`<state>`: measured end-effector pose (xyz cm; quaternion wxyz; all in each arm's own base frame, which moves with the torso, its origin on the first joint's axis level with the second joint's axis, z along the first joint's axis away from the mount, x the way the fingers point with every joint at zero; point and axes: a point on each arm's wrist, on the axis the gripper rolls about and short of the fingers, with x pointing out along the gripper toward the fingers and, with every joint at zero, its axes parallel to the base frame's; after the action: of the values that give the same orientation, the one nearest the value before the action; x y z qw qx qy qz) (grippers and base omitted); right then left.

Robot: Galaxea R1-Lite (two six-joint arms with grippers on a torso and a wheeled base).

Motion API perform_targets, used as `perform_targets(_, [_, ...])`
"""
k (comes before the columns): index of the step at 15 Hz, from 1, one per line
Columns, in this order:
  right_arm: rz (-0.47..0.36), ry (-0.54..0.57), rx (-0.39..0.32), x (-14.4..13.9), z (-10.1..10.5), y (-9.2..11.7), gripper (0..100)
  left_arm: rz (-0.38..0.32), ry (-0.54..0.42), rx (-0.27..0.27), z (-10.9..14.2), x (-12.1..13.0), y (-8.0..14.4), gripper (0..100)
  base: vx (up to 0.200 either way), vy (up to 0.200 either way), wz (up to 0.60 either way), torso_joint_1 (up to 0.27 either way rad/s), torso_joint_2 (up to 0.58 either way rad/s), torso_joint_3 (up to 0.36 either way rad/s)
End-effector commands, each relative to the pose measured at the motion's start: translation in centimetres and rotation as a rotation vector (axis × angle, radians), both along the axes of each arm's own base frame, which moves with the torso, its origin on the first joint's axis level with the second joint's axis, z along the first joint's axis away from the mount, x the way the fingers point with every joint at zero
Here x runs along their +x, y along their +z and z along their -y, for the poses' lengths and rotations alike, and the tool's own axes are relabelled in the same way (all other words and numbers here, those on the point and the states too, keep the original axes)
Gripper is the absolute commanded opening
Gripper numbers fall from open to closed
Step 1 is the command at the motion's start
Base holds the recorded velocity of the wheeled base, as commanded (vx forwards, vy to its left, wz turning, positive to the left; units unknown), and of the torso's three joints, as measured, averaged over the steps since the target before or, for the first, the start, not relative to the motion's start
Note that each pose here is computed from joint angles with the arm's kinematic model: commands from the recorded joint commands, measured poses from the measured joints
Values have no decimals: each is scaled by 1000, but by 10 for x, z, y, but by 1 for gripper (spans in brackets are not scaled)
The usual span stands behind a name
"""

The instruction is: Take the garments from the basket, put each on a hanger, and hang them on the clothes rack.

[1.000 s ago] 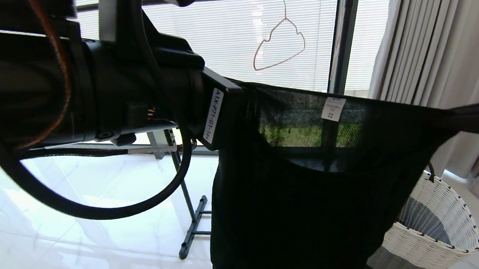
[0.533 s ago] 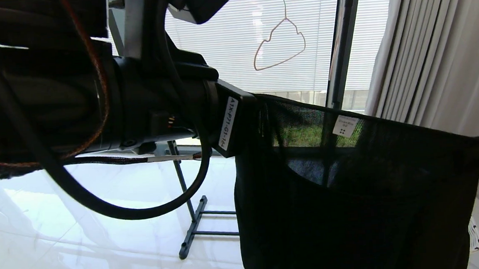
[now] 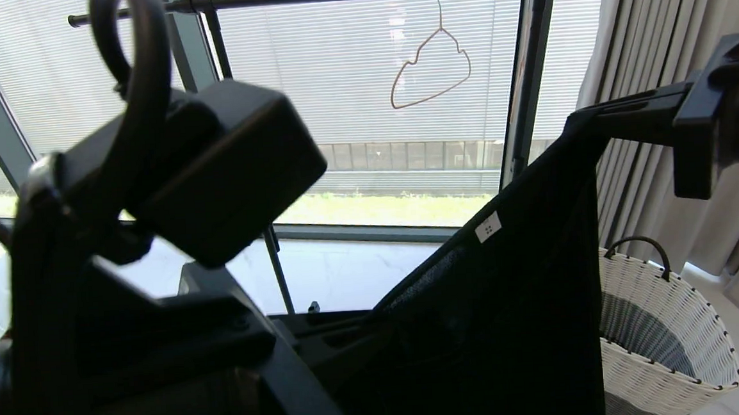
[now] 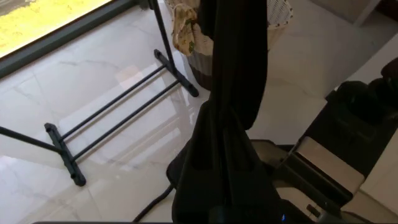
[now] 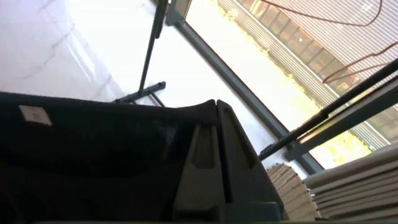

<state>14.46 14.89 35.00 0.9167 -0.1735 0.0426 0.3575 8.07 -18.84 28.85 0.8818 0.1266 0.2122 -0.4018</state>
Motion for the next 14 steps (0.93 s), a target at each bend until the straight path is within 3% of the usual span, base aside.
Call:
perform_targets(1, [-25, -2, -28, 13, -13, -7, 0, 1, -30, -1, -6, -10, -2, 0, 0, 0, 0, 0, 0, 0])
perform_targets(3, [-24, -3, -27, 9, -9, -6, 0, 7, 7, 3, -8, -3, -2, 0, 0, 0, 0, 0, 0, 0])
perform_targets(4, [-31, -5, -35, 3, -3, -7, 0, 30, 110, 4, -13, 18, -1, 0, 0, 0, 0, 0, 0, 0])
perform_targets(6, [-93, 3, -98, -14, 15, -10, 0, 135, 224, -48, -17, 48, 6, 0, 0, 0, 0, 0, 0, 0])
perform_targets(8, [-128, 20, -132, -22, 21, -15, 0, 184, 268, -87, -13, 57, 10, 0, 0, 0, 0, 0, 0, 0])
perform_targets(11, [-135, 20, -142, -22, 20, -18, 0, 181, 245, -84, -7, 54, 8, 0, 0, 0, 0, 0, 0, 0])
perform_targets(12, [-139, 21, -147, -23, 20, -20, 100, 179, 245, -82, -7, 54, 7, 0, 0, 0, 0, 0, 0, 0])
perform_targets(14, [-140, 21, -148, -28, 26, -22, 100, 175, 255, -60, -8, 54, 2, 0, 0, 0, 0, 0, 0, 0])
